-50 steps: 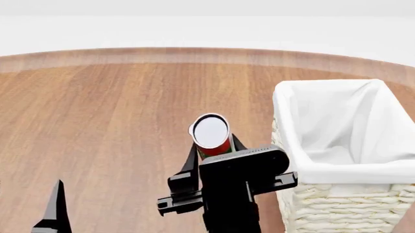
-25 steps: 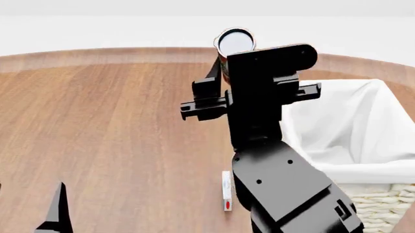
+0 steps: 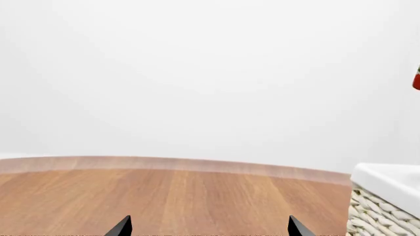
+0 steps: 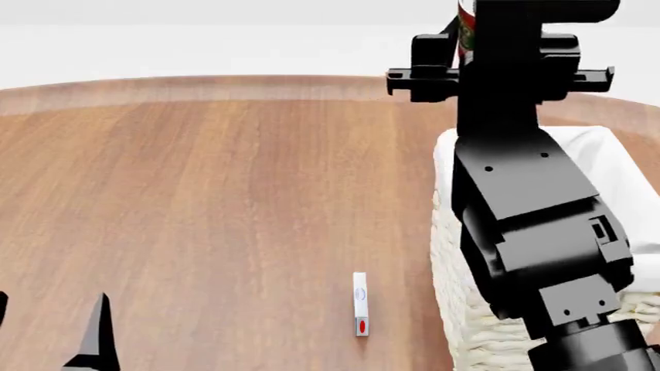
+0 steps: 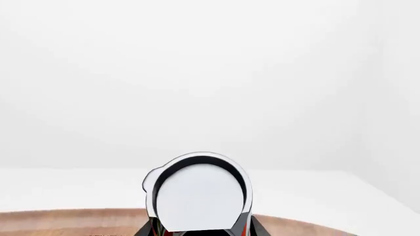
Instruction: Pick up the tomato sauce, and put it in the basket.
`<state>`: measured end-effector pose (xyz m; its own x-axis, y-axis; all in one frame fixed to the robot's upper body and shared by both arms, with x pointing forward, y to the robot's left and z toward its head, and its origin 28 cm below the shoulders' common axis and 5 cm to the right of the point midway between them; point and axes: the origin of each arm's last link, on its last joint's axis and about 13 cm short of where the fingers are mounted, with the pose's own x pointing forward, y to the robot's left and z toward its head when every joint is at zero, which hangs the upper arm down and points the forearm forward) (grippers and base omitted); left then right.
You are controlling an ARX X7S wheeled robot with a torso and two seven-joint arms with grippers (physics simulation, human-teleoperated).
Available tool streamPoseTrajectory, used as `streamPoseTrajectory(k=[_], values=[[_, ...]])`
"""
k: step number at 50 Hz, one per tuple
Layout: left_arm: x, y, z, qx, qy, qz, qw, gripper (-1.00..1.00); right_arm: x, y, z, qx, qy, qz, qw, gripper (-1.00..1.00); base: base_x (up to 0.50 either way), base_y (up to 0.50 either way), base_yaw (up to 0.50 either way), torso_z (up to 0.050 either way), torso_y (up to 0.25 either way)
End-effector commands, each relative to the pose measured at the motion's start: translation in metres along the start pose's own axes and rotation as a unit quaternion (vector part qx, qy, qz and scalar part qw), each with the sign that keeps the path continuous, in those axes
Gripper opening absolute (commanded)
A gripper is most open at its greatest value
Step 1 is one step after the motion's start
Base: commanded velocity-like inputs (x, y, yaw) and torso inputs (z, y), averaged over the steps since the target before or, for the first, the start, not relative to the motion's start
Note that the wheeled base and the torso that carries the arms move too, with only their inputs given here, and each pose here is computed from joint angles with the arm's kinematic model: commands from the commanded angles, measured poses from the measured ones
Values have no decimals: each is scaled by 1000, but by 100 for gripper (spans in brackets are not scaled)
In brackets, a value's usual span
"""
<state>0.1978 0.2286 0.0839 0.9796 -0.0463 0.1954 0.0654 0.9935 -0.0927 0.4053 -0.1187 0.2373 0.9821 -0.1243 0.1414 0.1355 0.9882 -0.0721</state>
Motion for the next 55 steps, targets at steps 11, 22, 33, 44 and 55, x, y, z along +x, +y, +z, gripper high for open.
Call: streamPoseTrajectory(k=[11,22,33,44,55], values=[[0,0,0,3,2,1,1000,100,36,-41,-1,-43,49,-69,995,-100,0,0,0,0,0],[1,-1,-2,6,4,-3,1000,100,33,-47,-10,-55,84,-79,992,-100,0,0,0,0,1],[1,0,-4,6,4,0,1000,100,27,-49,-24,-43,147,-68,986,-100,0,0,0,0,0],[-1,1,-6,5,7,1,1000,100,25,-56,-22,-39,183,-68,980,-100,0,0,0,0,0],[-1,2,-8,5,8,3,1000,100,20,-55,-24,-37,240,-53,969,-100,0,0,0,0,1]])
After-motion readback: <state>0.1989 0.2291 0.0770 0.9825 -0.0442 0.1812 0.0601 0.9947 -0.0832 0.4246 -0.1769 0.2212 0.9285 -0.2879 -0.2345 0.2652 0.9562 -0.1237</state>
